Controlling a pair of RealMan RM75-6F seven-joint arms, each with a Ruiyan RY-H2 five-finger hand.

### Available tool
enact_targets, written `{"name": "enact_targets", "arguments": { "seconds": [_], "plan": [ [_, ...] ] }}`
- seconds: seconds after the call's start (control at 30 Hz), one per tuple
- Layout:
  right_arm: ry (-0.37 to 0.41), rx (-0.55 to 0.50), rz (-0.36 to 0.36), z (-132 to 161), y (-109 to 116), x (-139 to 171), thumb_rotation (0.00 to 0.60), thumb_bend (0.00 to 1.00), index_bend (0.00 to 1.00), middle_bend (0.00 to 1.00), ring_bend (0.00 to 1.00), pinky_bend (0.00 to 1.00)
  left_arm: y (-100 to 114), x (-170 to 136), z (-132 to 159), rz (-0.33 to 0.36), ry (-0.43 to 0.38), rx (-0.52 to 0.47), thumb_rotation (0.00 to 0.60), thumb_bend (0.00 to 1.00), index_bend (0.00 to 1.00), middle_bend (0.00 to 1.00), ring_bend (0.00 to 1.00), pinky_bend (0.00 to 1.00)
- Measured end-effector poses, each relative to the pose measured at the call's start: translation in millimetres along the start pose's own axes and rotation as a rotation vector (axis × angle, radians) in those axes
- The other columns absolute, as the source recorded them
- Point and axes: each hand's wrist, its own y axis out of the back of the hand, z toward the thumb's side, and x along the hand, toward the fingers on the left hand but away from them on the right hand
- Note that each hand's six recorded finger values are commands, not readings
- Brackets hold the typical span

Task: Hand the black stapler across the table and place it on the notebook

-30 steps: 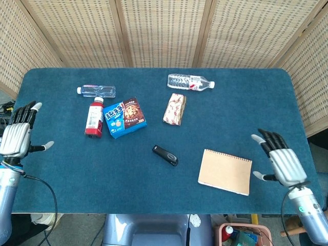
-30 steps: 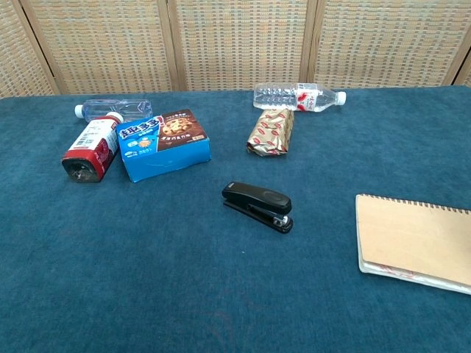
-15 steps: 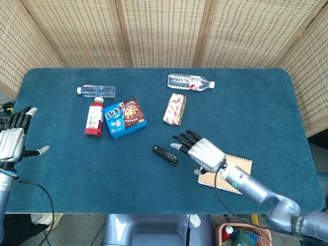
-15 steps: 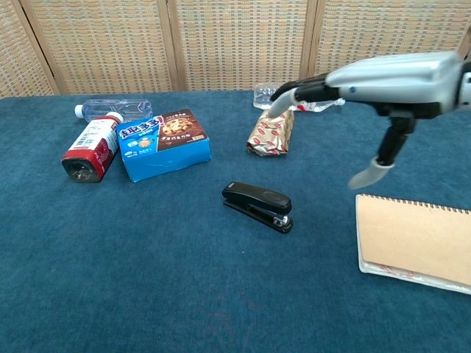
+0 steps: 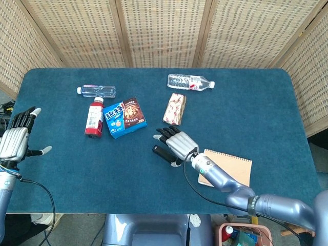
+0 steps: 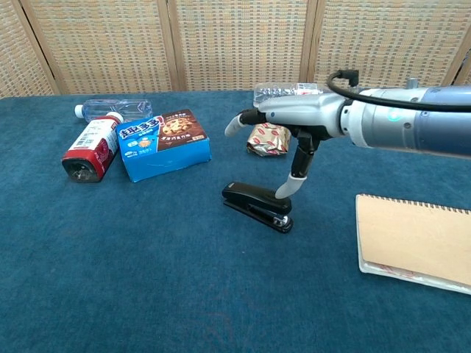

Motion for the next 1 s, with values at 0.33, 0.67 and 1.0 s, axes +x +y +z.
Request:
{"name": "enact_targets", "arguments": {
  "seconds": [0.33, 0.67, 1.0],
  "plan": [
    [-0.135, -0.179, 0.089, 11, -24, -28, 0.600, 0.04, 0.00, 0.00, 0.00, 0.00, 0, 1, 1, 0.000, -0.001, -0.002, 0.600, 0.00, 0.00, 0.00, 0.00, 0.00],
    [-0.245, -0.081, 0.152, 23, -49, -53, 0.600, 0.05, 0.00, 0.03, 0.02, 0.17, 1, 1, -1, -0.002, 0.005, -0.009, 0.600, 0.00, 0.00, 0.00, 0.00, 0.00],
    [-0.333, 0.000, 0.132, 9, -56, -58, 0.600, 0.06, 0.16, 0.30, 0.26, 0.48, 0, 2, 0, -0.007, 0.004, -0.015, 0.600, 0.00, 0.00, 0.00, 0.00, 0.00]
  ]
}}
